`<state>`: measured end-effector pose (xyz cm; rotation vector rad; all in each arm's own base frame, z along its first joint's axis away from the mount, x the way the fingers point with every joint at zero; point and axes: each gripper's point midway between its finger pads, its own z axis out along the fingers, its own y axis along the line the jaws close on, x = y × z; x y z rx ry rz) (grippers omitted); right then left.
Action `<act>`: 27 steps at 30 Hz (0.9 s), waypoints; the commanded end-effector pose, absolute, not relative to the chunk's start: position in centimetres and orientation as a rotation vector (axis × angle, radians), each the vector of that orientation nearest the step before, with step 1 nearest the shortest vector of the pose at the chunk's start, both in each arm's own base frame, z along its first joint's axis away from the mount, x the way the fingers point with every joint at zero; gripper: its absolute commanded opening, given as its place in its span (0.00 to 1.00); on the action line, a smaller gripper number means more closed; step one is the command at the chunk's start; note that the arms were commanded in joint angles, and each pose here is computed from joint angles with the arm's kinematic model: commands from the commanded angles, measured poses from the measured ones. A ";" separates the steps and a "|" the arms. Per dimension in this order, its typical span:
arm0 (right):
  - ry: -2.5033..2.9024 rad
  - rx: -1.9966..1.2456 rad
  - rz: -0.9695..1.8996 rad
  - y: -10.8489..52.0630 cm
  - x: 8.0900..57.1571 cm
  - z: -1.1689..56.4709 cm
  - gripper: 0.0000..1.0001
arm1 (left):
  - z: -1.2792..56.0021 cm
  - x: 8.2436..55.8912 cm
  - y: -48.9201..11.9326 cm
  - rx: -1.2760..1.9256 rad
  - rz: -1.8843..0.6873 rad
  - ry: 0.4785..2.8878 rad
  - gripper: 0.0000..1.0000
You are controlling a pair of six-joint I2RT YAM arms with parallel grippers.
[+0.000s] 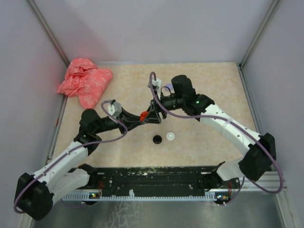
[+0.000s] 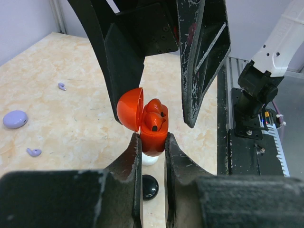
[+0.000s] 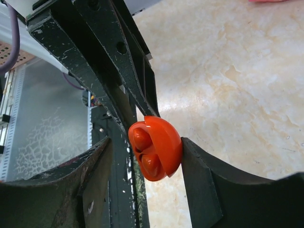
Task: Insert the wireless bluetooth earbuds into the charging case
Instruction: Close the charging case, then place the charging case at the center of the board.
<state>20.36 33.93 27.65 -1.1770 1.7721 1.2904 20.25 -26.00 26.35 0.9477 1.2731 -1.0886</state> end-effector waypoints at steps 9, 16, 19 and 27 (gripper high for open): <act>1.512 -1.246 1.299 32.7 17.9 32.9 0.56 | 27.4 22.2 -25.6 0.881 -1.030 1.315 0.01; 1.732 -1.000 1.057 30.7 21.7 30.9 0.57 | 26.0 23.1 -25.0 0.690 -1.075 1.492 0.00; 1.863 -0.846 0.938 29.0 23.2 29.0 0.59 | 23.6 23.5 -24.1 0.553 -1.077 1.665 0.00; 2.188 -0.401 0.686 24.3 25.2 21.1 0.68 | 15.9 21.6 -22.7 0.298 -1.116 2.063 0.00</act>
